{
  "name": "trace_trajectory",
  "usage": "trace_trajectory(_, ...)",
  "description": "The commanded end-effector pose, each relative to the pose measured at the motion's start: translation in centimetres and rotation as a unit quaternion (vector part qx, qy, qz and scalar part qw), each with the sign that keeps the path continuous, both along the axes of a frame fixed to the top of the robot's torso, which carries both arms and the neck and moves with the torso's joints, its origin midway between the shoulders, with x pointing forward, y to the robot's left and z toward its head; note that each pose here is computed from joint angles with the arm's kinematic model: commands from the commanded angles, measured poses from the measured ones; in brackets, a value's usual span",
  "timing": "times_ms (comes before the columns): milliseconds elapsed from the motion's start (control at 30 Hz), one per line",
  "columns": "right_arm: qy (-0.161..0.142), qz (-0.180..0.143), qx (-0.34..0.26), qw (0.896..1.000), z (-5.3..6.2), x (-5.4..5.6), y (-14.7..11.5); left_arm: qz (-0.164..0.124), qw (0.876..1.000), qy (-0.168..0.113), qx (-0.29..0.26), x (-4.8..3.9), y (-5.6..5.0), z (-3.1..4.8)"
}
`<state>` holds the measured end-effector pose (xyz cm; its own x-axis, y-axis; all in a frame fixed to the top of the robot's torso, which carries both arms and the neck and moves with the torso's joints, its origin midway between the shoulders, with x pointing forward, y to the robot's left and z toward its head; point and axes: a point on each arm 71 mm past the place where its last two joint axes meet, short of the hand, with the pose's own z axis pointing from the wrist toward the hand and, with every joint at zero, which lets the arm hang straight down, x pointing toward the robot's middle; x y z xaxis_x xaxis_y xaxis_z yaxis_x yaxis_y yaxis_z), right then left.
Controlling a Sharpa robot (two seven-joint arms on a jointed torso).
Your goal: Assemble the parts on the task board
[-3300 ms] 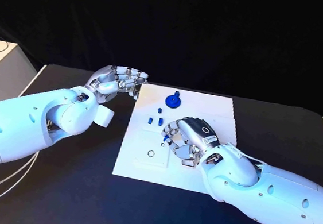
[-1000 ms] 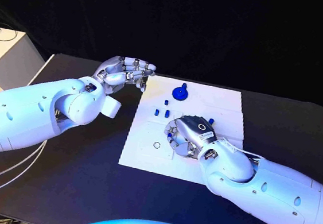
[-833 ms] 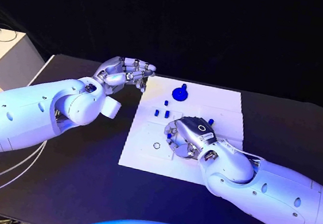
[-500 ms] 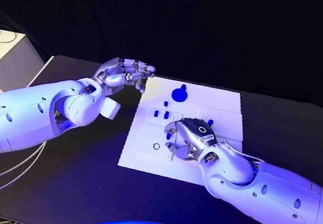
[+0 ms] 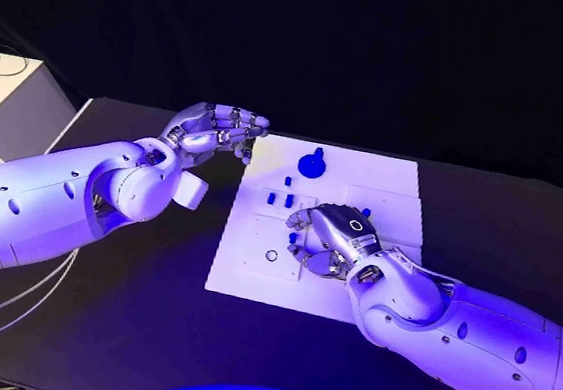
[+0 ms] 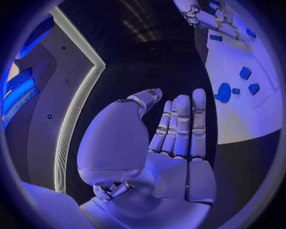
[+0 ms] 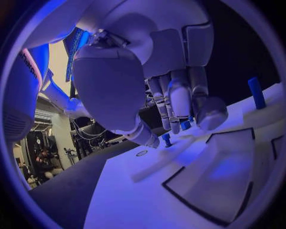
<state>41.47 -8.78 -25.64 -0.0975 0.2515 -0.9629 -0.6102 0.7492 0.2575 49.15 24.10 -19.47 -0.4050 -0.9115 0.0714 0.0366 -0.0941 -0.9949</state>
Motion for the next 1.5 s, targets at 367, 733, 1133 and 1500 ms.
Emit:
trace_trajectory(367, 0.059, -0.015, 0.022, 0.998, 3.1, 1.4, -3.4, -0.011, 1.0, 0.0, -0.003, -0.11, -0.2, -0.13)
trace_trajectory(733, 0.066, -0.055, -0.022, 0.996, 6.2, 5.4, -8.9, -0.015, 1.0, -0.001, -0.005, -0.16, -0.4, -0.13)
trace_trajectory(1133, 0.045, -0.068, -0.086, 0.993, 6.2, 6.8, -10.5, -0.016, 1.0, -0.001, -0.005, -0.16, -0.4, -0.14)
trace_trajectory(1500, 0.054, -0.061, -0.105, 0.991, 5.5, 7.0, -10.1, -0.015, 1.0, 0.0, -0.004, -0.16, -0.3, -0.15)
